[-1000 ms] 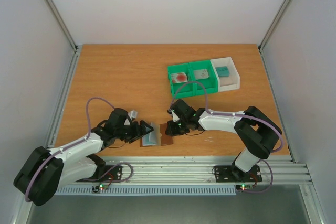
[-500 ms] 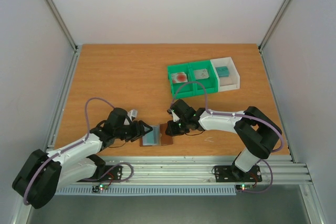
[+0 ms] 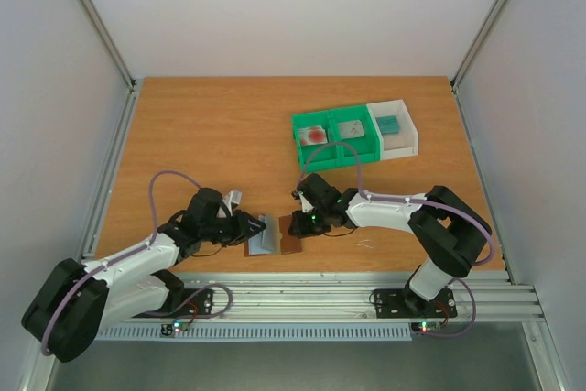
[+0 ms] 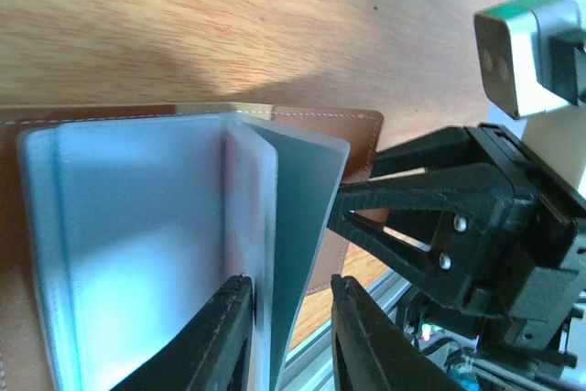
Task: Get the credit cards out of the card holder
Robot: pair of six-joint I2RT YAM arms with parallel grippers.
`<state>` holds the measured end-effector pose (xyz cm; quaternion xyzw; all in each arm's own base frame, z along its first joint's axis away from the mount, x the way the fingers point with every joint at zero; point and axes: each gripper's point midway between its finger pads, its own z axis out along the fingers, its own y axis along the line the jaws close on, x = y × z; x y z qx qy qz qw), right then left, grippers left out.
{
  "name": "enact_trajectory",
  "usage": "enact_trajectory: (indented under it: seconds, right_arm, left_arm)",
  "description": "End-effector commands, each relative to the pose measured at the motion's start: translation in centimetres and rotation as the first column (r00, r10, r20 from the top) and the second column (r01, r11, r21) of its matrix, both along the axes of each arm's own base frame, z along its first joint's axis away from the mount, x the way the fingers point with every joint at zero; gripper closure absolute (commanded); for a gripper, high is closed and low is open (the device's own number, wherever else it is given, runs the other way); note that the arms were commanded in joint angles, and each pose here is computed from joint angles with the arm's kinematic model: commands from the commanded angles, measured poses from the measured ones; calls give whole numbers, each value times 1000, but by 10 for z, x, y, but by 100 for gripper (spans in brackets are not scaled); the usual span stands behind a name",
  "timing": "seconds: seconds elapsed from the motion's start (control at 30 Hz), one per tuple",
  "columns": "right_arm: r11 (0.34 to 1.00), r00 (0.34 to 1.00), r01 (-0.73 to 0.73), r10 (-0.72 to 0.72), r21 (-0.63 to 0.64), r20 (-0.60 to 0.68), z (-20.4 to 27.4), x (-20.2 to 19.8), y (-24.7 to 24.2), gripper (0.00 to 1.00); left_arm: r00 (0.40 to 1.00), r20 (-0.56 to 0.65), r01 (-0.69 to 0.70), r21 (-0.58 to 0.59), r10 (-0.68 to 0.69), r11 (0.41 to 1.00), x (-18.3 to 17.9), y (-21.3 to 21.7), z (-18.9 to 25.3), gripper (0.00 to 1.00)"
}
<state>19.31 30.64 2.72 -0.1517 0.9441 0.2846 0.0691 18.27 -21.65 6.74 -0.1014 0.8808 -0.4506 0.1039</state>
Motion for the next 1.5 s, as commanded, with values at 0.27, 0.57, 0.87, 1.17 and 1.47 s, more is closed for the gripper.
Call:
enact_trajectory:
  seconds: [0.27,0.57,0.87,1.17,1.47]
  right_arm:
    - [999,998,39,-40,30,43,46,5,1,54]
    - [992,999,16,-22,122,46,85,-6,12,46]
    - [988,998,-37,30,150,51,89,-27,28,39]
    - [985,998,-70,71,157,3,70,-38,49,37]
    - [987,998,-59,63,150,-24,54,-36,57,41]
  left_arm:
    - [999,52,14,-49,-11,999,2,-8,8,77]
    - [998,58,16,-68,-12,998,5,-14,11,79]
    - [998,58,15,-63,-12,998,4,-17,11,79]
    - [998,58,16,-64,-13,998,4,-20,12,79]
    - [998,57,13,-63,-10,998,4,-21,12,79]
